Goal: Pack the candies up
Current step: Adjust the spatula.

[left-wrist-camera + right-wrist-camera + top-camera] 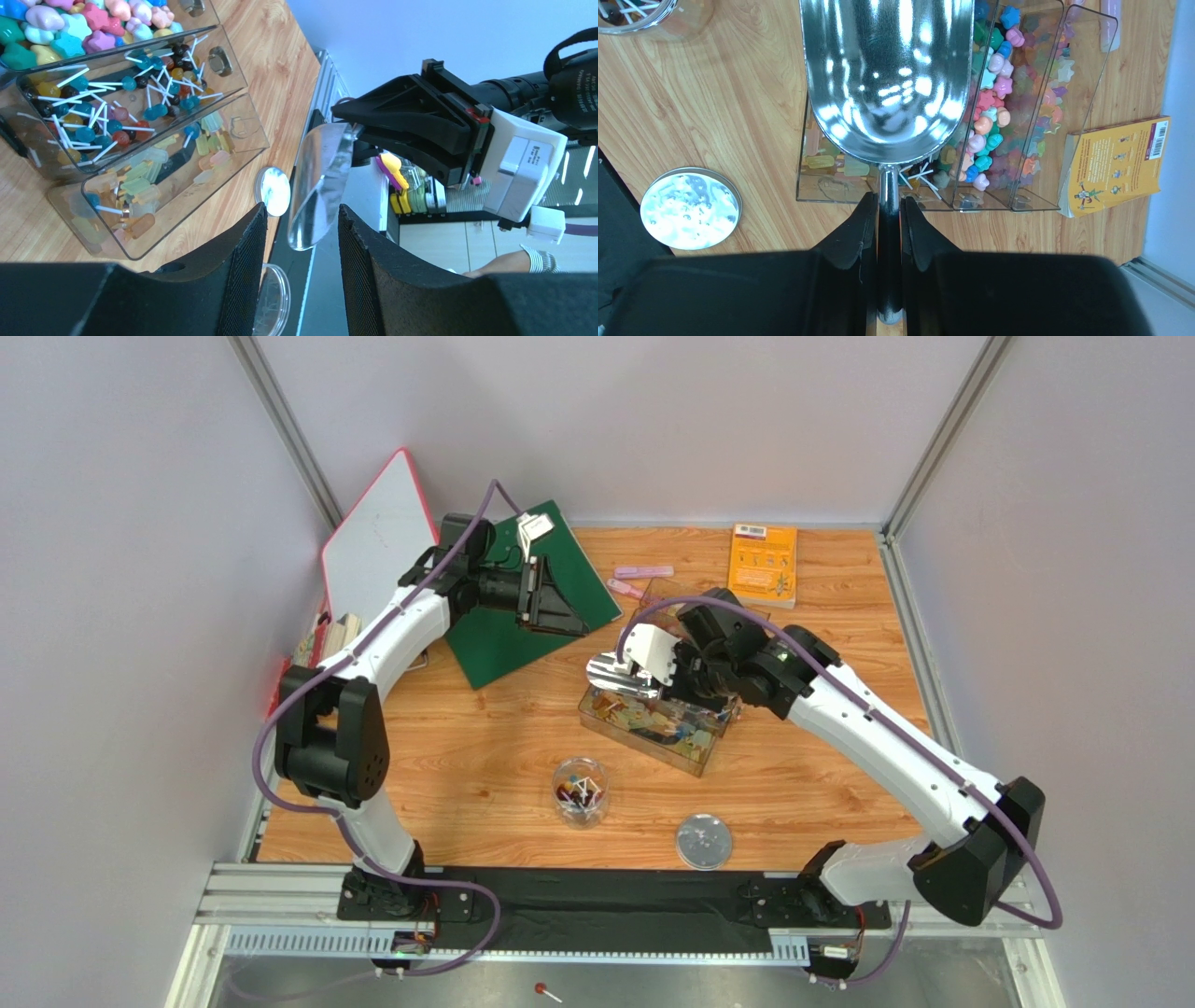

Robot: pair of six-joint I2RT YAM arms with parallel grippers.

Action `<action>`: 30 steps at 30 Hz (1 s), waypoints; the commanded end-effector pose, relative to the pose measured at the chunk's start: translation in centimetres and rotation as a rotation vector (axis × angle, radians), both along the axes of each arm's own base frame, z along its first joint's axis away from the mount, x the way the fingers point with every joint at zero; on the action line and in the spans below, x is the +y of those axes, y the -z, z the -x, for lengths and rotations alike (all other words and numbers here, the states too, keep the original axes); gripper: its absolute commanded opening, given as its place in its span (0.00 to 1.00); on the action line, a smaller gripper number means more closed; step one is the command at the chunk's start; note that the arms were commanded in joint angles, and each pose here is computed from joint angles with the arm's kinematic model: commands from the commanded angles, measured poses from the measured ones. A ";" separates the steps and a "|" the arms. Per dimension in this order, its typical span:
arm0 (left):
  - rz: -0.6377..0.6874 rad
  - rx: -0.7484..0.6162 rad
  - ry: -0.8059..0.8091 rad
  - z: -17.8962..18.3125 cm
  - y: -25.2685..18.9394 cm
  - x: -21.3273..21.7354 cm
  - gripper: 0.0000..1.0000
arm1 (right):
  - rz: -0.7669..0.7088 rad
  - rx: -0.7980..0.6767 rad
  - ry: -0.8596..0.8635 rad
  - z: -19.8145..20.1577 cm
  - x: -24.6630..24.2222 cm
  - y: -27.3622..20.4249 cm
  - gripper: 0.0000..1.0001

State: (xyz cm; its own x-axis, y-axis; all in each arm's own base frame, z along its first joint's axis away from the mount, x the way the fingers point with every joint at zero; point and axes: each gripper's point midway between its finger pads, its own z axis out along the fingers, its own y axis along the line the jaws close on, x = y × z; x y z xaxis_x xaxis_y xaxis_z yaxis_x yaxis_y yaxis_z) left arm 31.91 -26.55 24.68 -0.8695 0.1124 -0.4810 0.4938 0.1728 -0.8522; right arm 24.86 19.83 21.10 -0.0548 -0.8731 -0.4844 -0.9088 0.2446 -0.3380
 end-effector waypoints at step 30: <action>0.130 0.026 0.138 1.7 -0.8 -0.4 0.00 | -0.195 -0.069 0.048 -4.5 4.2 -4.2 0.18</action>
State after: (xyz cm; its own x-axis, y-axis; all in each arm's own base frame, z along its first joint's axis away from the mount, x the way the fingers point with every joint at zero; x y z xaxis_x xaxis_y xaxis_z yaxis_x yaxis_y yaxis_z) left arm 32.03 -26.73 24.11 -0.8740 0.1056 -0.4744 0.4847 0.1186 -0.8666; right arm 28.66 22.53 22.54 -0.0937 -0.8282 -0.5525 -0.8893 0.3192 -0.3275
